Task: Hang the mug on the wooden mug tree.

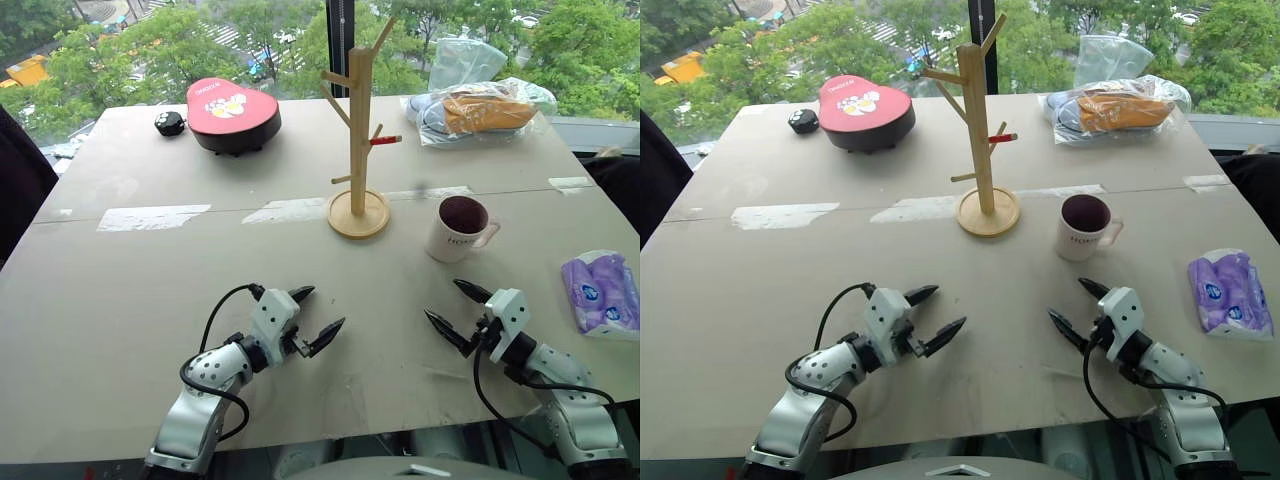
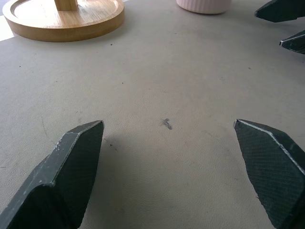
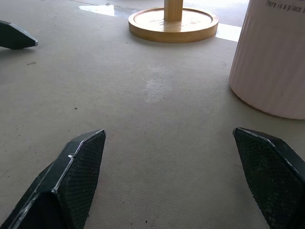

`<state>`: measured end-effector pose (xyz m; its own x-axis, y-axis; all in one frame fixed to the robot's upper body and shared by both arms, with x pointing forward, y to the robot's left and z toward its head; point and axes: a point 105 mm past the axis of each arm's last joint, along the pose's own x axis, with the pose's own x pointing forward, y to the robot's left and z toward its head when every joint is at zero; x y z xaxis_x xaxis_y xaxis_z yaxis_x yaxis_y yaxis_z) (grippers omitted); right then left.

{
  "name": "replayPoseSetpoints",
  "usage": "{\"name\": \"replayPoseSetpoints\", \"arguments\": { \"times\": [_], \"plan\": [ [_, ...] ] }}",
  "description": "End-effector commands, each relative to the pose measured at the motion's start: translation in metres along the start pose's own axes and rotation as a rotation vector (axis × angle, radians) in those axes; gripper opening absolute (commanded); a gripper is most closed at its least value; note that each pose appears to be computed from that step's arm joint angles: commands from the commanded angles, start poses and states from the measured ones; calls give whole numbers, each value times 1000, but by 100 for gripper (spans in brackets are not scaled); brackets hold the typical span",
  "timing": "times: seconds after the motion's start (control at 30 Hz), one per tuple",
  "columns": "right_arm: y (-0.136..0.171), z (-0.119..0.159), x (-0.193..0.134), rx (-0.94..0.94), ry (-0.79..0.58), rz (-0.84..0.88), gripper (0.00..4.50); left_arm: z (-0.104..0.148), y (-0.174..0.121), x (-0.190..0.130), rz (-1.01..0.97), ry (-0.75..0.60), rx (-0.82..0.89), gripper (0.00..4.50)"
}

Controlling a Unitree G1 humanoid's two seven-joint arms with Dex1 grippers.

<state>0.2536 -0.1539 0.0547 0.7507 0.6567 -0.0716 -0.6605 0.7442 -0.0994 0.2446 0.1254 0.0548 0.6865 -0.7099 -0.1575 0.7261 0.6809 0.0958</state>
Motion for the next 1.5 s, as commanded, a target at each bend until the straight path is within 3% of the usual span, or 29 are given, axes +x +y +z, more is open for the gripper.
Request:
{"name": "replayPoseSetpoints", "arguments": {
  "times": [0.03, 0.77, 1.03, 1.17, 1.37, 1.5],
  "plan": [
    [-4, -1, -7, -4, 15, -20, 434, -5, -4, -2, -16, 26, -19, 450],
    [-13, 1, -9, 3, -4, -95, 434, -1, 1, -1, -39, 13, -11, 450],
    [-61, 0, -26, -6, 14, -344, 434, 34, -12, 9, -190, -70, 22, 450],
    [-86, 16, -27, 45, -65, -468, 434, 61, -24, 13, -285, -130, 41, 450],
    [-99, 37, -16, 60, -139, -470, 434, 93, -31, 18, -359, -173, 92, 450],
    [-104, 38, -7, 65, -136, -466, 434, 101, -31, 22, -347, -162, 123, 450]
  ]
}}
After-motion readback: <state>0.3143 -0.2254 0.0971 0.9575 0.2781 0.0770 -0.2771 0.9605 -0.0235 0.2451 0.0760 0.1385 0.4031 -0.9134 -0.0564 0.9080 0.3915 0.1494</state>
